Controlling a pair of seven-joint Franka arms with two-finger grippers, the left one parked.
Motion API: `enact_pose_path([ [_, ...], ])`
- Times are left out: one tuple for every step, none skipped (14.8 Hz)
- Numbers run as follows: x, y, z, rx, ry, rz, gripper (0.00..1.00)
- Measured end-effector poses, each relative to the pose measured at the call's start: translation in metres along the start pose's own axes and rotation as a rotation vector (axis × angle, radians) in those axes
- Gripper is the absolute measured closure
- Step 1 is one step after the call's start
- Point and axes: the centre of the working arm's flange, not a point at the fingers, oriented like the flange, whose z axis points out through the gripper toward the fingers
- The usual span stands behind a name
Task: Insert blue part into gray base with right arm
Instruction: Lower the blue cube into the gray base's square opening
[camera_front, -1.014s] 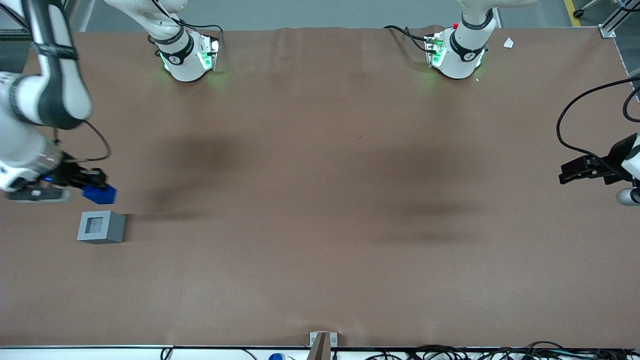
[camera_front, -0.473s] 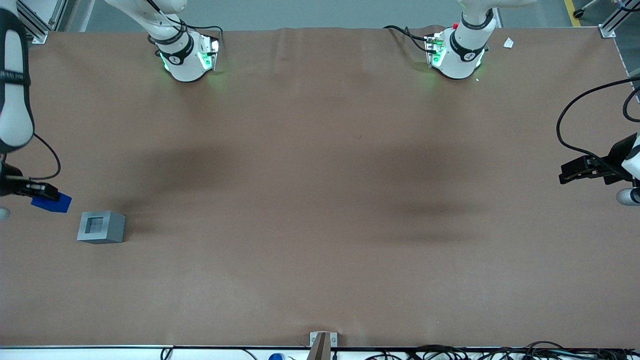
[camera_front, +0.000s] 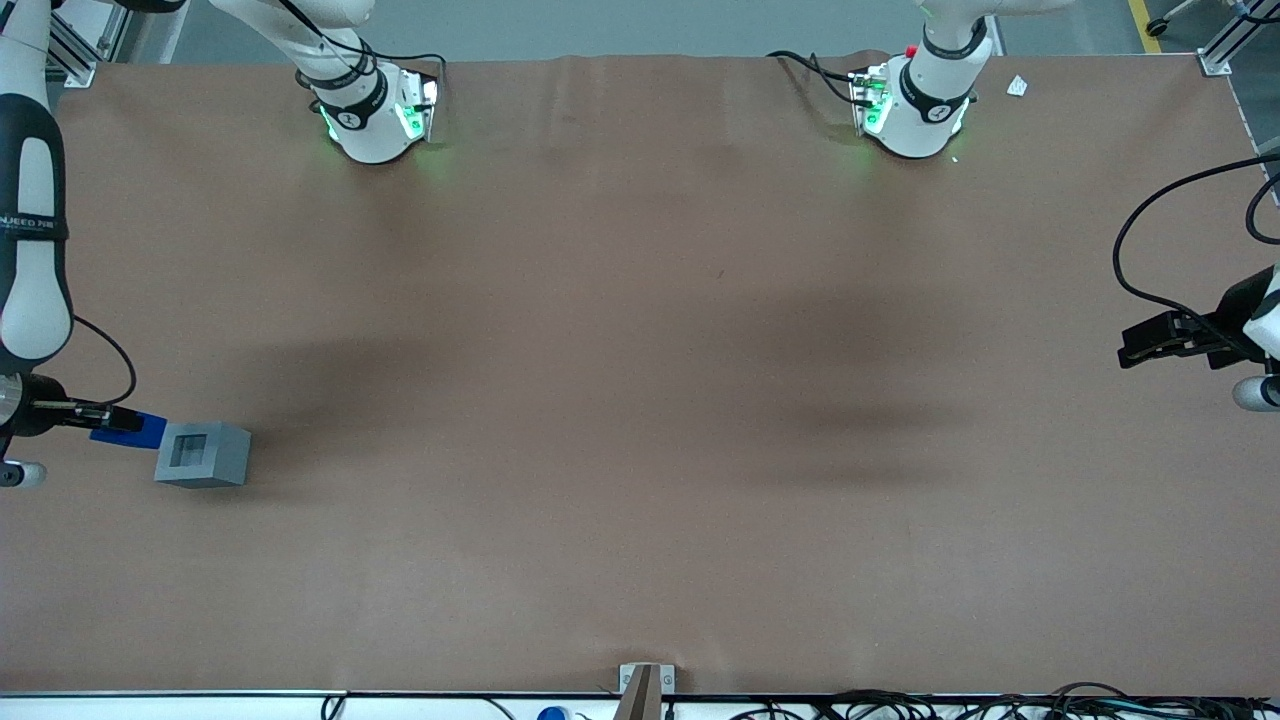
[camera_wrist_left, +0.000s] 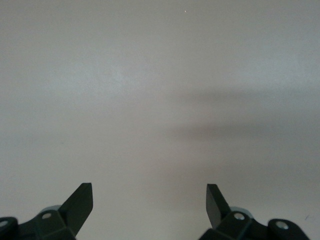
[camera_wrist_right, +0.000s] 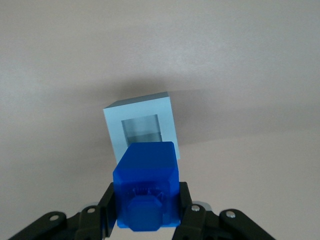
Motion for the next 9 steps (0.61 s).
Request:
enact_pose_path([
  [0.001,0.000,-0.001,0.001,0.000,-0.014,0.49],
  [0.001,0.000,-0.001,0.001,0.000,-0.026,0.49],
  [0.001,0.000,0.001,0.001,-0.003,-0.033,0.49],
  [0.002,-0.001,0.004,0.001,-0.008,-0.037,0.49],
  [0.003,-0.001,0.009,0.001,-0.013,-0.041,0.49],
  [0.004,-0.001,0.013,0.001,-0.018,-0.045,0.49],
  [0.005,-0.002,0.016,0.001,-0.019,-0.048,0.49],
  [0.006,-0.004,0.017,0.000,-0.016,-0.051,0.49],
  [0.007,-0.006,0.018,-0.001,-0.012,-0.055,0.49],
])
